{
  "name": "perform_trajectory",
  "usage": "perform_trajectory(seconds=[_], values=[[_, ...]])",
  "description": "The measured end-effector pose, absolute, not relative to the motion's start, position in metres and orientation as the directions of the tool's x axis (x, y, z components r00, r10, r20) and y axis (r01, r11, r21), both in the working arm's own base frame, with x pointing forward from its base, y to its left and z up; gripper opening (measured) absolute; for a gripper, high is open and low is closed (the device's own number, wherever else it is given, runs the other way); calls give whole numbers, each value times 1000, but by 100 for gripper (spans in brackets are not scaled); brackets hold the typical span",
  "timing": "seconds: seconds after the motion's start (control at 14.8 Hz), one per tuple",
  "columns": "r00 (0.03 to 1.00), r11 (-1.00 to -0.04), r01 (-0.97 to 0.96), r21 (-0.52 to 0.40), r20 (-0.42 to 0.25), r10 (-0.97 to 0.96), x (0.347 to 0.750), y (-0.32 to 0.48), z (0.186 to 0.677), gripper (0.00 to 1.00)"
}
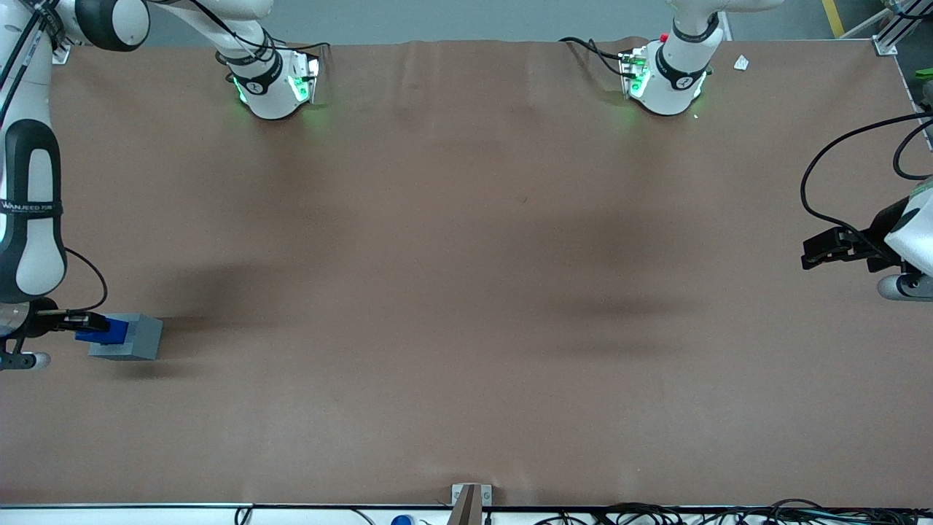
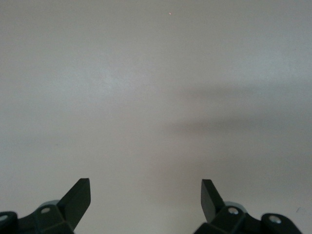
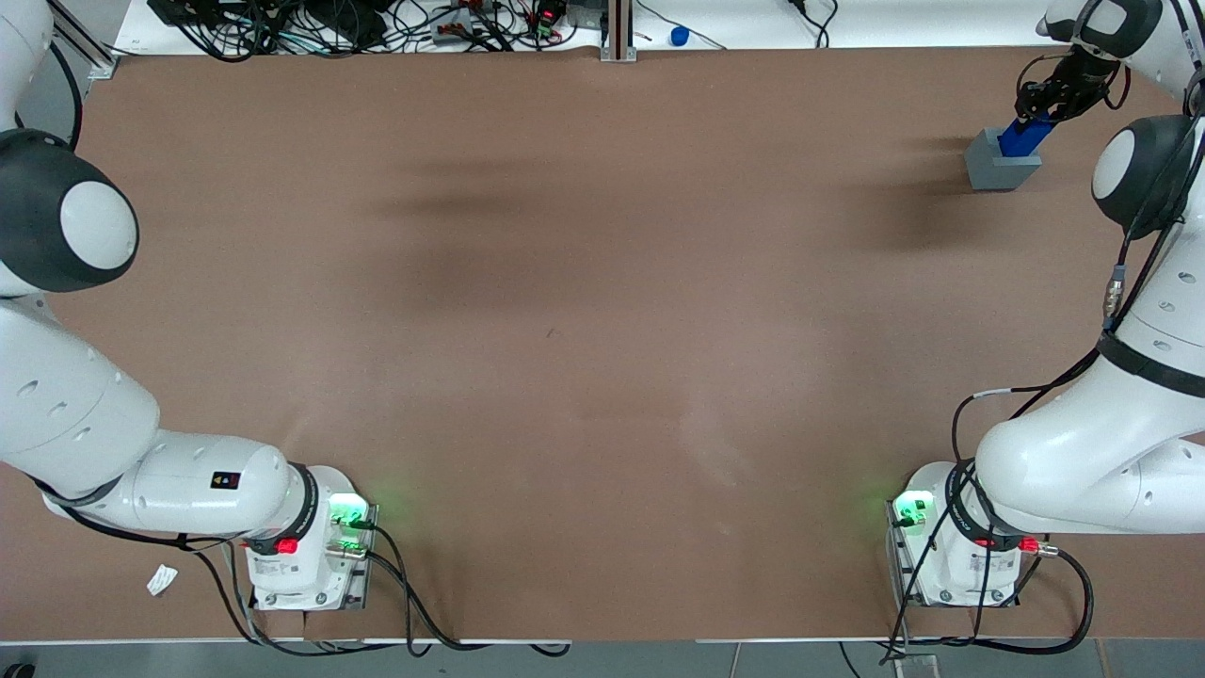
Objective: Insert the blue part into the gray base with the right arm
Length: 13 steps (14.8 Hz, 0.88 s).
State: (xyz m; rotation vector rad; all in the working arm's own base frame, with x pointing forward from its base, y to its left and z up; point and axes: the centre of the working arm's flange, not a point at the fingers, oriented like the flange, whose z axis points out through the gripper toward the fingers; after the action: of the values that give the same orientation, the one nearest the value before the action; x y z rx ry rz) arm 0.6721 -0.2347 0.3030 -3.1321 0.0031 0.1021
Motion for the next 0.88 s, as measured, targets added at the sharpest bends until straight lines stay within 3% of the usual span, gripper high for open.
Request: perform_trajectory(seconds=[0.54,0.88], values=[[997,-1000,3,-12,-71,4,673,-232,297,51],[998,-1000,7,-11,-69,8,675,-232,298,93]])
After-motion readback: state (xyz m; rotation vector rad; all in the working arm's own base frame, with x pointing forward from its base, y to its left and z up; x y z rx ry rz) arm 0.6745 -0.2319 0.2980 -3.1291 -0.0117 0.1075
